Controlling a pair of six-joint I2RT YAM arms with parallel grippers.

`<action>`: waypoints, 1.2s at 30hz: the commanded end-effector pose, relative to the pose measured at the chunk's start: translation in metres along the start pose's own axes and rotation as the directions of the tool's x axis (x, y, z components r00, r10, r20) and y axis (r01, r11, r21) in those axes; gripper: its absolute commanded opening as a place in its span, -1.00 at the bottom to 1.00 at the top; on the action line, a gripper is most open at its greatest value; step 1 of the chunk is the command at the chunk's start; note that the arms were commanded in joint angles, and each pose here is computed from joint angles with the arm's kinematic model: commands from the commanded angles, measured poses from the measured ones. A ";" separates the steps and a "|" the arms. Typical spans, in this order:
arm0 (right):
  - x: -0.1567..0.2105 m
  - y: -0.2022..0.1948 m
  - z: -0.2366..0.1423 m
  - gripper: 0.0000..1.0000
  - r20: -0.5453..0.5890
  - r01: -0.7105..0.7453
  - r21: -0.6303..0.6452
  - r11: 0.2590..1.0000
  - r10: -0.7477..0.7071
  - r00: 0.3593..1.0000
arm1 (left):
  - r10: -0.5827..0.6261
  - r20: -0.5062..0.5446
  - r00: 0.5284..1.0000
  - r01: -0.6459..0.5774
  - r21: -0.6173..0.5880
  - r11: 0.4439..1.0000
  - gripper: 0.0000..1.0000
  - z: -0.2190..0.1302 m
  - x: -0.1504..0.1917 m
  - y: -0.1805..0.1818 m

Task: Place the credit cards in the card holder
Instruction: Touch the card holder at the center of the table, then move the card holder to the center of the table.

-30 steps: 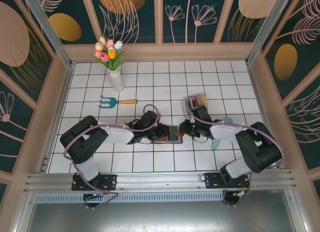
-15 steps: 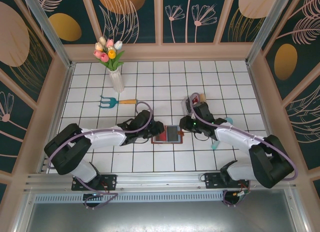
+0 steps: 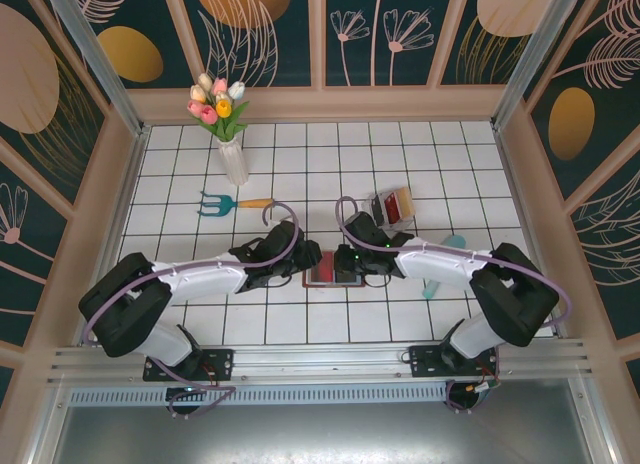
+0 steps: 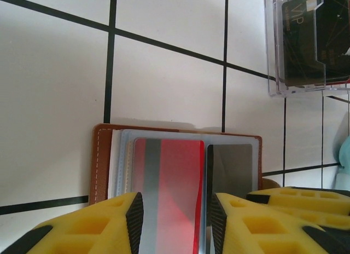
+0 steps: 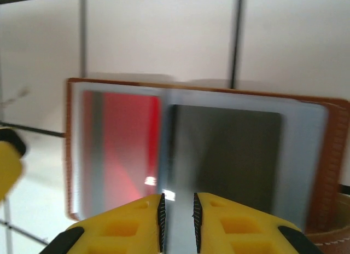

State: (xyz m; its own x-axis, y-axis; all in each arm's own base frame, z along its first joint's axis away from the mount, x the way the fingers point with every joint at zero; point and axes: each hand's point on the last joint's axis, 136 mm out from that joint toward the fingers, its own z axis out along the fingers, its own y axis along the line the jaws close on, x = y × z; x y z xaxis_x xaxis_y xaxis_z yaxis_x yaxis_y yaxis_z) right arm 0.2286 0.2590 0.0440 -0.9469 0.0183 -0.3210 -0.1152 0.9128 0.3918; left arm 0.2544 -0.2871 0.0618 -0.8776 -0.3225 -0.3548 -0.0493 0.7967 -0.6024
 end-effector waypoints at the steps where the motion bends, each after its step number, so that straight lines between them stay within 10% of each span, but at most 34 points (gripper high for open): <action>1: -0.007 -0.027 -0.015 -0.51 0.058 -0.030 0.149 0.988 0.021 0.998 | 0.029 -0.033 0.999 -0.029 -0.017 0.999 -0.21 0.008 0.008 0.009; 18: 0.004 -0.105 -0.016 -0.47 0.053 -0.215 0.212 0.953 0.209 0.977 | 0.026 -0.099 0.995 -0.029 -0.035 0.999 -0.25 0.025 0.026 0.022; 36: -0.008 -0.044 0.002 -0.48 -0.014 -0.125 0.065 0.990 0.126 0.992 | -0.004 0.166 0.986 0.022 -0.103 0.994 -0.20 -0.032 -0.025 0.026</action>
State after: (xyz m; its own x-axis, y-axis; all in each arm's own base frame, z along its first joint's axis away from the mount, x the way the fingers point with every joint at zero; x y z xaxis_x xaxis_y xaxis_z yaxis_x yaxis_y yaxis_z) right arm 0.2458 0.2267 0.0204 -0.9528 0.1193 -0.2791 0.0037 0.9241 0.3822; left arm 0.2619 -0.2564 0.0821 -0.8046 -0.3946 -0.4437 -0.0850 0.8161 -0.5717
